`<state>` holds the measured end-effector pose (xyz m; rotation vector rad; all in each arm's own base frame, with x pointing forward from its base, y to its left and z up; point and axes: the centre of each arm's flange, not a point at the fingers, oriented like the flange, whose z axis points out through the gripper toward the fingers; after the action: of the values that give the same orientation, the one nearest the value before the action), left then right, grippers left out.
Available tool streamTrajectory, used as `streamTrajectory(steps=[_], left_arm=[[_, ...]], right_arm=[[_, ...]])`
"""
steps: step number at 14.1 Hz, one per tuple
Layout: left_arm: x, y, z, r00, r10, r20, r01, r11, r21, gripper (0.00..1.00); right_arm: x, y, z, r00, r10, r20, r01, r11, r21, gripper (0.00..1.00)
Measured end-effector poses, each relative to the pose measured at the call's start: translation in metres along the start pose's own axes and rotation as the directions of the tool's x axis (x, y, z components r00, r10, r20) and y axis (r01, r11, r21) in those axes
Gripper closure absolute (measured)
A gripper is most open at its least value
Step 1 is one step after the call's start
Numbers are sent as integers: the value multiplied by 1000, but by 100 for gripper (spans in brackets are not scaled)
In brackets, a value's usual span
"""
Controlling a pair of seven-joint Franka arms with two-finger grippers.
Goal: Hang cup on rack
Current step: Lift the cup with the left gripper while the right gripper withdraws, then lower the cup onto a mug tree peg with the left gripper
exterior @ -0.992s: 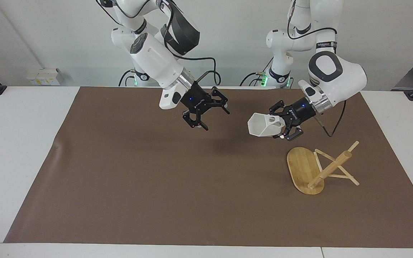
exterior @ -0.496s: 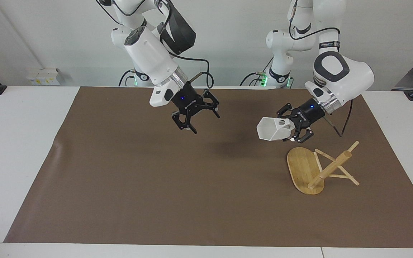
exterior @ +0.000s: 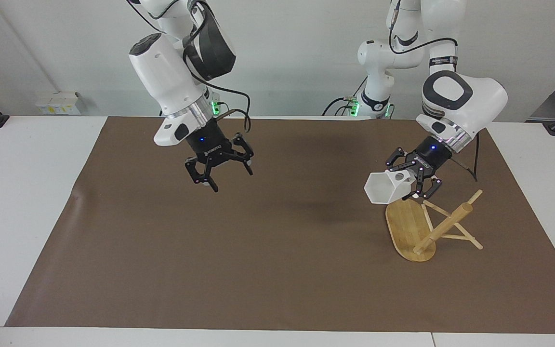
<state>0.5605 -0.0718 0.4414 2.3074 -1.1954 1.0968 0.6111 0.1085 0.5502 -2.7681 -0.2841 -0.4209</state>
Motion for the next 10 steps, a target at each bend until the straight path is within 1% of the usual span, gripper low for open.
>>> streamTrajectory(steps=[3,6,10], left_arm=[[1,14,10,999,-32,19,31,999,41,27],[1,18,14,995,-92,26,89,991,98,27],[-4,14,15,991,-131,30,127,984,125,27]], right_arm=[[-10,36,-18,998,51,48,-50,999,-14,0],[-21,67,-27,994,38,100,-37,999,-15,0],[-36,101,-43,988,37,149,-36,999,-9,0]])
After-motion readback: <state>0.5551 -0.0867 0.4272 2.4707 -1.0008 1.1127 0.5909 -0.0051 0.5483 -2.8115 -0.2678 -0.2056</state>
